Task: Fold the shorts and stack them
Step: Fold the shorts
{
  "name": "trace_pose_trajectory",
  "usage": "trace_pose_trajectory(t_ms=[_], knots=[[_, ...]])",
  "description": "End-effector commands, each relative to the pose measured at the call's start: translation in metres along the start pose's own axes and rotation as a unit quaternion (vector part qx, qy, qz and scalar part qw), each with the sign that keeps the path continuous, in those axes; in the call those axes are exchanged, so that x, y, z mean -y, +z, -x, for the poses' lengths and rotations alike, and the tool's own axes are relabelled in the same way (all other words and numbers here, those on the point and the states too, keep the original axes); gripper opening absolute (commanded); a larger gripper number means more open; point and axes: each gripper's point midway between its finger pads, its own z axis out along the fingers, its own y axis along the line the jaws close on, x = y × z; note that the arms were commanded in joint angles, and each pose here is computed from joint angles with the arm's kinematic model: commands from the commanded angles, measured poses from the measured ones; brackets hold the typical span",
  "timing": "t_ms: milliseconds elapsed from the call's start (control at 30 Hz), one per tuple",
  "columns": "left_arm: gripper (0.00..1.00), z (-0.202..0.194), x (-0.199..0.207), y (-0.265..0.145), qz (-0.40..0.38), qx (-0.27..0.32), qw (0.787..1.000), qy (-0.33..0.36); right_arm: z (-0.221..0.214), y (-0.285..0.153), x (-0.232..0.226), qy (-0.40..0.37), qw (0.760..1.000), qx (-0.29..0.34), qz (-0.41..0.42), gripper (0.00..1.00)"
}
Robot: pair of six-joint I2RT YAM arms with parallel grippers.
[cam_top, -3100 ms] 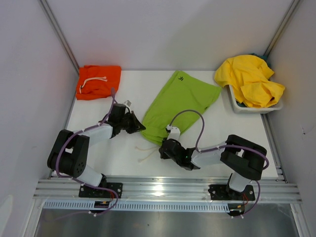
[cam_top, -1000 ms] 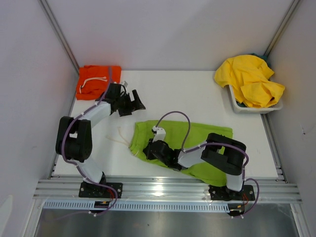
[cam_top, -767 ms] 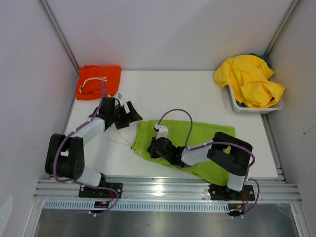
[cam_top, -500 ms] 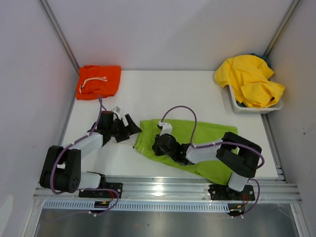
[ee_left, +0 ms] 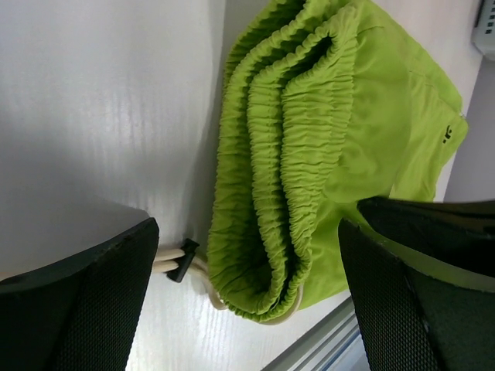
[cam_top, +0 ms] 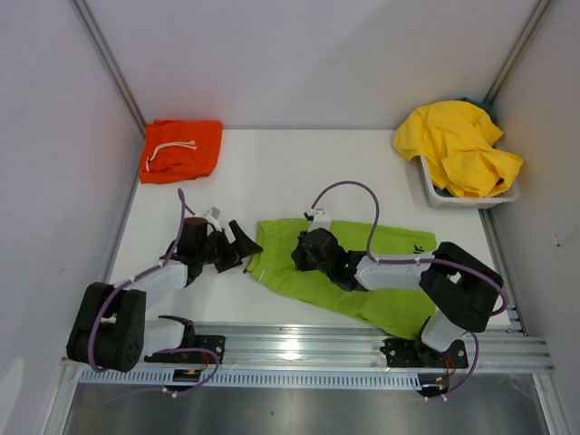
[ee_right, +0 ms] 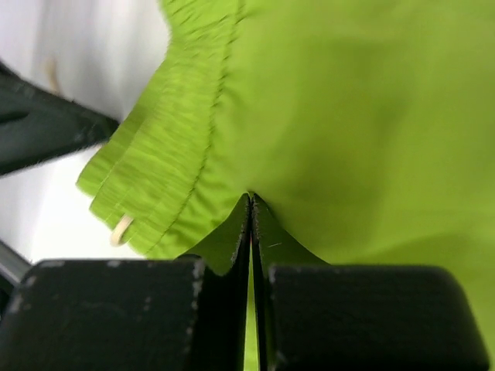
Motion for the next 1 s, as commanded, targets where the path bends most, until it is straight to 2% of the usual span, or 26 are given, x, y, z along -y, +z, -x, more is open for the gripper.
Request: trace_pose_trajectory(t_ms=[0, 133, 467, 767, 967], knots=[[0.99, -0.012, 0.003, 0.005, -0.014, -0.016, 1.0, -0.009, 0.018, 0.006, 0.001, 0.008, 1.0, 0.004, 0.011, 0.0], [0.99, -0.018, 0.005, 0.005, -0.011, -0.018, 1.0, -0.002, 0.012, 0.022, 0.011, 0.011, 1.0, -0.016, 0.008, 0.0], [0.99, -0.051, -0.002, 0.027, -0.014, -0.077, 0.997, -0.028, -0.01, 0.055, 0.017, 0.03, 0.998, -0.052, 0.016, 0.0], [0.99, -0.063, -0.01, 0.029, -0.013, -0.083, 0.996, -0.041, -0.014, 0.064, 0.018, 0.033, 0.998, -0.059, 0.017, 0.0], [0.94, -0.057, -0.009, 0.03, -0.009, -0.076, 0.997, -0.034, -0.012, 0.062, 0.022, 0.03, 0.998, -0.06, 0.013, 0.0]])
